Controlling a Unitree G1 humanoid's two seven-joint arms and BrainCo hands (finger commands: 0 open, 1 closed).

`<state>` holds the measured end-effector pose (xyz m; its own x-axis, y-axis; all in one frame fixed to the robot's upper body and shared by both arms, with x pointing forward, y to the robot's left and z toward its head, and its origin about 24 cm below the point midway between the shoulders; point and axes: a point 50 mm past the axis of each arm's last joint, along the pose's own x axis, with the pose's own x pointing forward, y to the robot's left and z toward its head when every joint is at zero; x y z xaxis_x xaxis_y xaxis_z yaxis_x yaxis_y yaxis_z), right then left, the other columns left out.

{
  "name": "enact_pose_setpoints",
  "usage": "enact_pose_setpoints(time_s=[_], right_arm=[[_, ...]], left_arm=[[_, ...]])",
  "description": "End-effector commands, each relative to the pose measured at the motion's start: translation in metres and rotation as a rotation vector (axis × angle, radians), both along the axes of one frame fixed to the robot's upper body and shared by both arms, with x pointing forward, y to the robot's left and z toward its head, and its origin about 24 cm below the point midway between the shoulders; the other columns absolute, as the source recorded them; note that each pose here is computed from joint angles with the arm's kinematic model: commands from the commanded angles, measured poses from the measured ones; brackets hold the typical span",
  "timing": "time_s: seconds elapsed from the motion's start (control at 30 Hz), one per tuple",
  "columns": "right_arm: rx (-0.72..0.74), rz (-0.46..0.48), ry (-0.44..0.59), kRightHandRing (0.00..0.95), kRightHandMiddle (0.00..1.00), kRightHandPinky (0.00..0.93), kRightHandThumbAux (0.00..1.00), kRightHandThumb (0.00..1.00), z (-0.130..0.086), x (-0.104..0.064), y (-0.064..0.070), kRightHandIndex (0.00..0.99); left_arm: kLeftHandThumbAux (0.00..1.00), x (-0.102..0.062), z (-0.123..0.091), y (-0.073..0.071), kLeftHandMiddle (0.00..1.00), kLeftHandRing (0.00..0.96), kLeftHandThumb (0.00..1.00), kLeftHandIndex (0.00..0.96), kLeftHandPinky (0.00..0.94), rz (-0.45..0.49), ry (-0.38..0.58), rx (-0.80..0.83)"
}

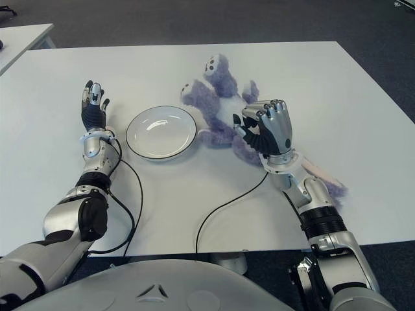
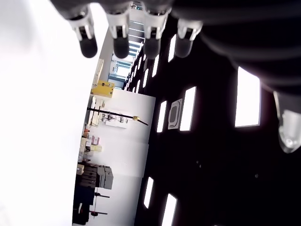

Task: Put the doll into the plate.

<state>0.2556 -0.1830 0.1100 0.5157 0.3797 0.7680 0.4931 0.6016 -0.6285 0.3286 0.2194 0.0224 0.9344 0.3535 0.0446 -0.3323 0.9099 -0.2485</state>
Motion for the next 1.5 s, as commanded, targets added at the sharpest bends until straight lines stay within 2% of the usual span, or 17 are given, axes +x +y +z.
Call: enact_pose_setpoints(time_s=[0.03,0.27,0.57,0.6,0.63,0.67,0.7,0.73,0.8,0.9,0.93,1.03,1.3,1.5], right_arm=[[-0.025,0.029,-0.010,0.892,0.889,0.886,0.699,0.547,0.000,0.003,0.001,0.796],[-0.007,0.040,-0.011,0.889,0.892,0.887,0.709,0.525,0.000,0.004,0.001,0.804],[0.060,0.079,0.075,0.881,0.877,0.884,0.697,0.457,0.001,0.005,0.005,0.779],[0.063,0.081,0.083,0.808,0.818,0.798,0.640,0.449,0.001,0.006,0.005,0.659],[0.067,0.084,0.093,0.795,0.808,0.783,0.631,0.449,0.001,0.006,0.006,0.638],[0.069,0.087,0.099,0.716,0.750,0.688,0.575,0.447,0.001,0.006,0.006,0.524],[0.068,0.083,0.113,0.695,0.735,0.663,0.561,0.447,0.000,0.007,0.006,0.494],[0.061,0.075,0.132,0.341,0.383,0.323,0.473,0.413,-0.002,0.007,0.005,0.307],[0.053,0.066,0.153,0.233,0.272,0.210,0.438,0.394,-0.003,0.007,0.004,0.234],[0.023,0.043,0.191,0.169,0.198,0.144,0.410,0.380,-0.005,0.007,0.003,0.172],[0.004,0.030,0.210,0.099,0.125,0.089,0.386,0.373,-0.006,0.007,0.002,0.106],[-0.036,0.002,0.240,0.011,0.028,0.011,0.338,0.363,-0.006,0.007,0.001,0.012],[-0.096,-0.036,0.336,0.000,0.000,0.000,0.277,0.345,-0.009,0.005,-0.003,0.000],[-0.114,-0.058,0.394,0.000,0.000,0.000,0.271,0.346,-0.012,0.001,-0.004,0.000]], left_arm=[[0.446,-0.115,-0.121,0.001,0.006,0.000,0.000,0.000,0.000,0.080,0.468,-0.132],[0.443,-0.115,-0.120,0.001,0.007,0.000,0.000,0.000,0.000,0.077,0.467,-0.123],[0.449,-0.114,-0.121,0.000,0.002,0.000,0.000,0.000,0.000,0.078,0.475,-0.131],[0.451,-0.114,-0.121,0.000,0.002,0.000,0.000,0.000,0.000,0.078,0.478,-0.132],[0.452,-0.114,-0.121,0.000,0.002,0.000,0.000,0.000,0.000,0.079,0.481,-0.132],[0.454,-0.114,-0.121,0.000,0.002,0.000,0.000,0.000,0.000,0.079,0.483,-0.132],[0.454,-0.114,-0.122,0.000,0.002,0.000,0.000,0.000,0.000,0.079,0.486,-0.131],[0.456,-0.114,-0.122,0.000,0.003,0.000,0.000,0.000,0.000,0.079,0.488,-0.130],[0.456,-0.114,-0.122,0.000,0.003,0.000,0.000,0.000,0.000,0.078,0.490,-0.129],[0.455,-0.114,-0.122,0.000,0.003,0.000,0.000,0.000,0.000,0.077,0.488,-0.132],[0.452,-0.114,-0.122,0.000,0.004,0.000,0.000,0.000,0.000,0.076,0.486,-0.135],[0.447,-0.114,-0.122,0.000,0.005,0.000,0.000,0.000,0.000,0.077,0.481,-0.142],[0.449,-0.114,-0.122,0.000,0.008,0.000,0.000,0.000,0.000,0.082,0.487,-0.144],[0.448,-0.115,-0.122,0.001,0.009,0.000,0.000,0.000,0.000,0.086,0.480,-0.153]])
